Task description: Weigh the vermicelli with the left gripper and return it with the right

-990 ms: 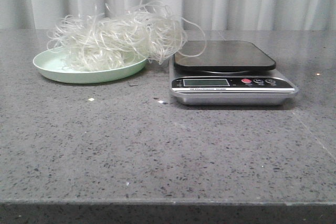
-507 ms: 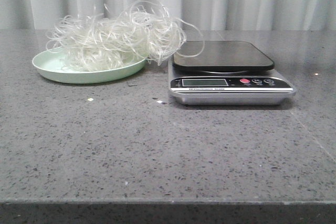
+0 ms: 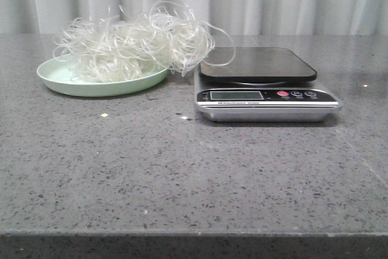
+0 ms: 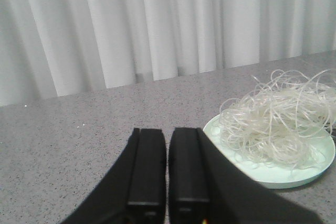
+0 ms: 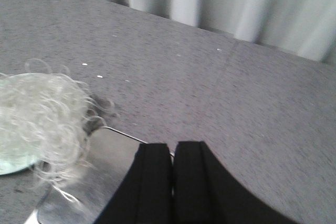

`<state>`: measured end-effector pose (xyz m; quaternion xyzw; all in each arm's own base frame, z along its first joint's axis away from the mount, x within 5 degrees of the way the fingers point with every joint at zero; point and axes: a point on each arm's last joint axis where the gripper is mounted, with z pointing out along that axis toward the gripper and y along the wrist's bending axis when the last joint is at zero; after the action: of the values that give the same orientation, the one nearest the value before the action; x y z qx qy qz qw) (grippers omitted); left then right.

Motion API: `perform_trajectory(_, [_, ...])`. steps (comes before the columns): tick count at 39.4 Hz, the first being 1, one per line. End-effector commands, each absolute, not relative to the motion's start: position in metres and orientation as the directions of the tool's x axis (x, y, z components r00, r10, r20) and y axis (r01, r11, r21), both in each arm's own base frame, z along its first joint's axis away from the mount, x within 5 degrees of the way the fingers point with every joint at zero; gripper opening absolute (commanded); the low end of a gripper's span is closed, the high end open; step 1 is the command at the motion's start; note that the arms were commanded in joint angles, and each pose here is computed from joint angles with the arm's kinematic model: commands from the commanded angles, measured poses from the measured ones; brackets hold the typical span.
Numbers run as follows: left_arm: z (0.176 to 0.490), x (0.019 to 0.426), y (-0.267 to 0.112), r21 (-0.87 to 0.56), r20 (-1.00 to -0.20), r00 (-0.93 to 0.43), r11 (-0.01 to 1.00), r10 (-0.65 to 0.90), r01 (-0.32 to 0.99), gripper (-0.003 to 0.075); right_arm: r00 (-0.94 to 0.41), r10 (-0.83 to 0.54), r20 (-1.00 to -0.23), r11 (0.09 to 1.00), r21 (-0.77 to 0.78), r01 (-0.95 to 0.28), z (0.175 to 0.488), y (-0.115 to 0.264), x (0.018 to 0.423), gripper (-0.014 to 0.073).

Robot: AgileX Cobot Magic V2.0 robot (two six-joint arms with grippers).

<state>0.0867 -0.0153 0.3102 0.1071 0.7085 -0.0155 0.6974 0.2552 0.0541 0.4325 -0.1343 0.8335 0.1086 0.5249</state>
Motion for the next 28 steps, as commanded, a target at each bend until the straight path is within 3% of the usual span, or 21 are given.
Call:
perform_trajectory(1, [0.326,0.086,-0.013,0.101,-0.992,0.083,0.985,0.090,0.139,0.0137,-0.274,-0.037,-0.961,0.967,0.034,-0.251,0.435,0.037,0.231,0.0153])
perform_trajectory(13, [0.326,0.086,-0.013,0.101,-0.992,0.083,0.985,0.090,0.139,0.0137,-0.185,0.018,-0.982,0.996,0.033,-0.077,0.367,0.008,0.171,0.0153])
perform_trajectory(28, [0.326,0.086,-0.013,0.101,-0.992,0.083,0.985,0.090,0.139,0.0137,-0.025,0.028,-0.999,1.000,0.028,0.003,0.303,0.000,0.114,0.0153])
